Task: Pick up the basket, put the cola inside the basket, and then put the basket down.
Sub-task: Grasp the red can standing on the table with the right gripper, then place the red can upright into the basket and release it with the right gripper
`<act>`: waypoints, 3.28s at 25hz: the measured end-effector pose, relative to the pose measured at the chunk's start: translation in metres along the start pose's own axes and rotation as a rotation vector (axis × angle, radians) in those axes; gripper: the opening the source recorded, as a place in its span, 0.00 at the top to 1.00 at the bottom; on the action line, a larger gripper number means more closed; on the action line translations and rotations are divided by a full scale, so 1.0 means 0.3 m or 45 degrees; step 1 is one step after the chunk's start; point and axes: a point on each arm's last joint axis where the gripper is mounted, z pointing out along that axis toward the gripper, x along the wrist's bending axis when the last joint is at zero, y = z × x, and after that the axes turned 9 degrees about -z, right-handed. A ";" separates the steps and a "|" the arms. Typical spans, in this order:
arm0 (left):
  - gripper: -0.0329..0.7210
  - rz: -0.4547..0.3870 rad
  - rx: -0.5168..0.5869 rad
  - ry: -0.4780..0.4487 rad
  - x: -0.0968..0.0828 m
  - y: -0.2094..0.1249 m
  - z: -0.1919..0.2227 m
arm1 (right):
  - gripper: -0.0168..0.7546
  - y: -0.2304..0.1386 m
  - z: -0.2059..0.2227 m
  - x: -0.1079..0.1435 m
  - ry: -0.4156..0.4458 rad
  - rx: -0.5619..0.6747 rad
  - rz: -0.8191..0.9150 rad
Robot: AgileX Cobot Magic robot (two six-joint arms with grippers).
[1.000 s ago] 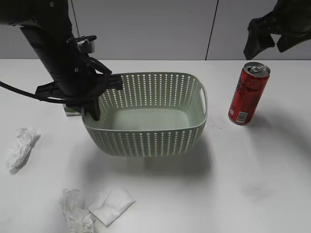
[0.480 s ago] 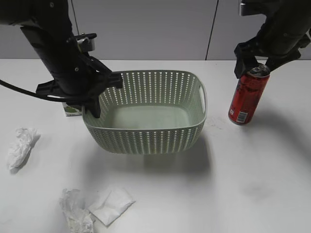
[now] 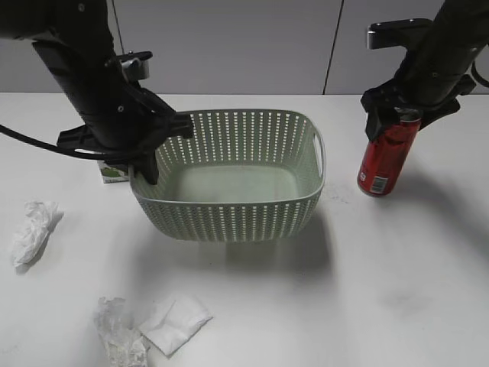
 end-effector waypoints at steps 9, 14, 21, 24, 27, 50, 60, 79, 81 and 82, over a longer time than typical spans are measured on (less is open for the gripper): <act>0.96 0.008 -0.013 0.004 0.001 0.003 0.000 | 0.32 -0.008 -0.042 0.002 0.003 0.015 0.001; 0.96 0.015 -0.018 0.011 0.003 0.004 0.000 | 0.32 -0.007 -0.153 0.001 -0.012 -0.065 0.001; 0.96 0.016 -0.019 0.013 0.003 0.005 0.000 | 0.32 -0.046 -0.393 0.006 -0.049 -0.191 -0.028; 0.96 0.017 -0.014 0.016 0.004 0.003 0.000 | 0.32 -0.074 -0.481 0.012 -0.057 -0.231 -0.037; 0.96 0.017 -0.007 0.022 0.005 0.002 0.000 | 0.32 -0.107 -0.567 0.025 -0.046 -0.268 -0.060; 0.96 0.046 -0.019 0.058 0.013 0.006 0.004 | 0.32 -0.050 -0.565 0.527 0.255 -0.358 -0.618; 0.96 0.059 0.081 0.000 -0.001 -0.019 0.004 | 0.32 0.006 -0.247 0.610 0.236 -0.137 -0.674; 0.96 0.096 0.071 0.026 0.008 -0.017 0.011 | 0.15 0.088 -0.420 0.604 0.243 -0.186 -0.682; 0.96 0.096 0.071 0.026 0.008 -0.017 0.011 | 0.15 0.122 -0.477 0.576 0.232 -0.259 -0.626; 0.96 0.096 0.071 0.026 0.008 -0.017 0.011 | 0.15 0.138 -0.501 0.555 0.224 -0.295 -0.597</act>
